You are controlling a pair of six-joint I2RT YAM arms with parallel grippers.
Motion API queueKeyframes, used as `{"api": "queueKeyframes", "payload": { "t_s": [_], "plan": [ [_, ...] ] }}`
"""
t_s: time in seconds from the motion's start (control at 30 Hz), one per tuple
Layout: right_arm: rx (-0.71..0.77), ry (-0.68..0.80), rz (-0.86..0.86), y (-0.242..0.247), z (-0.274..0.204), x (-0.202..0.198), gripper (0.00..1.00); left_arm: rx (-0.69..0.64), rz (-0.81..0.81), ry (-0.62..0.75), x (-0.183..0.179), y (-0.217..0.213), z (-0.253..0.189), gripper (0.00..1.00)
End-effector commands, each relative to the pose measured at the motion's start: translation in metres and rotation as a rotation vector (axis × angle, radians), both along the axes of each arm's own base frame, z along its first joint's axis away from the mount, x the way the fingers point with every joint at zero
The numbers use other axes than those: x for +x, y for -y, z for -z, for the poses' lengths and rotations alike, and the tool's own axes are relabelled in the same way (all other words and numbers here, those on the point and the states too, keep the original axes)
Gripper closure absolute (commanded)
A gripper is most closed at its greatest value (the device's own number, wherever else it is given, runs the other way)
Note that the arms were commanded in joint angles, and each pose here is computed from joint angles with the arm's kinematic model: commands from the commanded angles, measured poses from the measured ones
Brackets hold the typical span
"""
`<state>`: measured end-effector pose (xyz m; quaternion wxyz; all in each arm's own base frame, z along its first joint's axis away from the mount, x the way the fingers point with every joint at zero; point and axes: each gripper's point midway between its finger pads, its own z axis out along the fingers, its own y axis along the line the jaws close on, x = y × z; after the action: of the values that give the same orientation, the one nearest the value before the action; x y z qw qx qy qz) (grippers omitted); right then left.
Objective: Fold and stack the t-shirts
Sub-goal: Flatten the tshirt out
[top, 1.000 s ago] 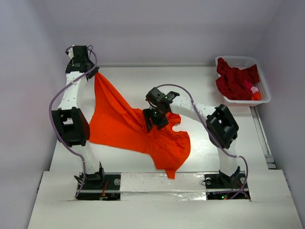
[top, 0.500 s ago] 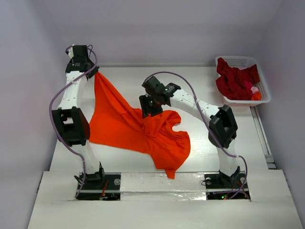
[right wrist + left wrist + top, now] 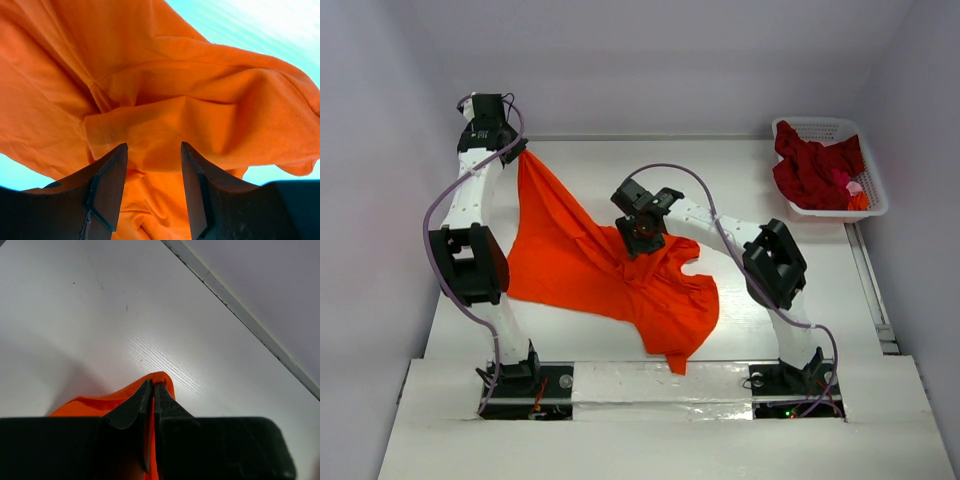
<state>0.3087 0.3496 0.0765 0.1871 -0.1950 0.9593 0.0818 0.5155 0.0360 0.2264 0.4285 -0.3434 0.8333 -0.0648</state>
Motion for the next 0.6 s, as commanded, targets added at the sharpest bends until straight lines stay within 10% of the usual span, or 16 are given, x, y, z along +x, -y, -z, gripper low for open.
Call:
{"api": "queueKeyframes", "payload": {
  "t_s": [0.0,0.57],
  "plan": [
    [0.013,0.067,-0.028,-0.013,-0.025,0.002,0.48,0.025,-0.011,0.069,0.009,-0.007,-0.027,1.00],
    [0.028,0.060,-0.089,-0.034,-0.027,-0.021,0.47,0.027,-0.012,0.058,0.008,-0.007,-0.022,1.00]
  ]
}}
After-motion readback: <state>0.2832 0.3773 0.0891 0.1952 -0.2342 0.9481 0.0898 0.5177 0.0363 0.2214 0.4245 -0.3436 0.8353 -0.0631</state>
